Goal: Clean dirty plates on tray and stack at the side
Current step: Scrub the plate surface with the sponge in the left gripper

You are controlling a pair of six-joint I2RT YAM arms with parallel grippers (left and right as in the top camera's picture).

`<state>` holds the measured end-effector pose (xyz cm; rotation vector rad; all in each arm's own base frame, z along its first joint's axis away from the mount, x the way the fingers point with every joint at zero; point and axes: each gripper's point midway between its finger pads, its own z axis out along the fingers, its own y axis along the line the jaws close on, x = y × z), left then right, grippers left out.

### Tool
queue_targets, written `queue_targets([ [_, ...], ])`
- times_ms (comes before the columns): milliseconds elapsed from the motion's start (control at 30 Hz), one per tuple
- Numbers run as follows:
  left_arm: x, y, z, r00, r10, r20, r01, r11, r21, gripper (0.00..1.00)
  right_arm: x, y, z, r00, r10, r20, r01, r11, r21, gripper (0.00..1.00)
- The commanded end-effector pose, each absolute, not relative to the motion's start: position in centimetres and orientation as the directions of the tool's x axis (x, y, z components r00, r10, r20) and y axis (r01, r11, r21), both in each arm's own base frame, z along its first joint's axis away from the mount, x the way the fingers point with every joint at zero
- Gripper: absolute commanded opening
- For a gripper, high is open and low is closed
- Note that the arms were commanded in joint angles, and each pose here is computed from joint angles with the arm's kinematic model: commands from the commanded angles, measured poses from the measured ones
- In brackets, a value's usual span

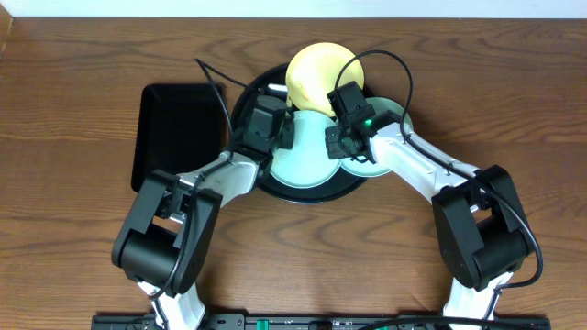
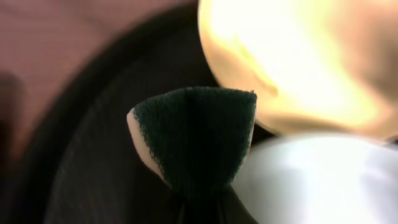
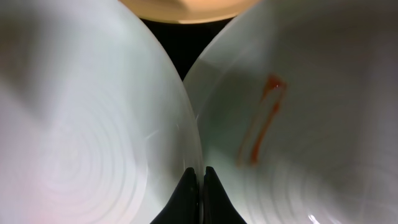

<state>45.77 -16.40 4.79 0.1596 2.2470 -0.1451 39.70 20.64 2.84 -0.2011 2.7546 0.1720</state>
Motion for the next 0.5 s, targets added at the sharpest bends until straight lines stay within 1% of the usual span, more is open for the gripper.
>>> queue_targets([
  [0,46.7,-14.9,5.7,-0.583,0.093,-0.807,0.151,0.989,0.005,0.08,39.5,20.4,2.1,-0.923,-0.149,-0.354,-0.187,0.980,0.074,0.01],
  [133,46.7,-14.9,9.0,-0.541,0.074,-0.838,0.151,0.989,-0.009,0.08,39.5,20.4,2.1,-0.923,-0.149,-0.354,-0.187,0.980,0.074,0.01],
  [200,45.8,-15.1,10.3,-0.550,0.075,-0.832,0.163,0.986,-0.019,0.08,39.6,20.4,2.1,-0.923,-0.149,-0.355,-0.186,0.980,0.074,0.01],
  [333,42.9,-15.9,10.8,-0.622,0.097,-0.777,0.201,0.979,-0.038,0.08,39.6,20.4,2.1,-0.923,-0.149,-0.355,-0.187,0.980,0.074,0.01],
  [467,40.3,-16.8,8.7,-0.702,0.154,-0.695,0.250,0.968,-0.038,0.08,39.6,20.4,2.1,-0.922,-0.148,-0.357,-0.187,0.980,0.075,0.01],
])
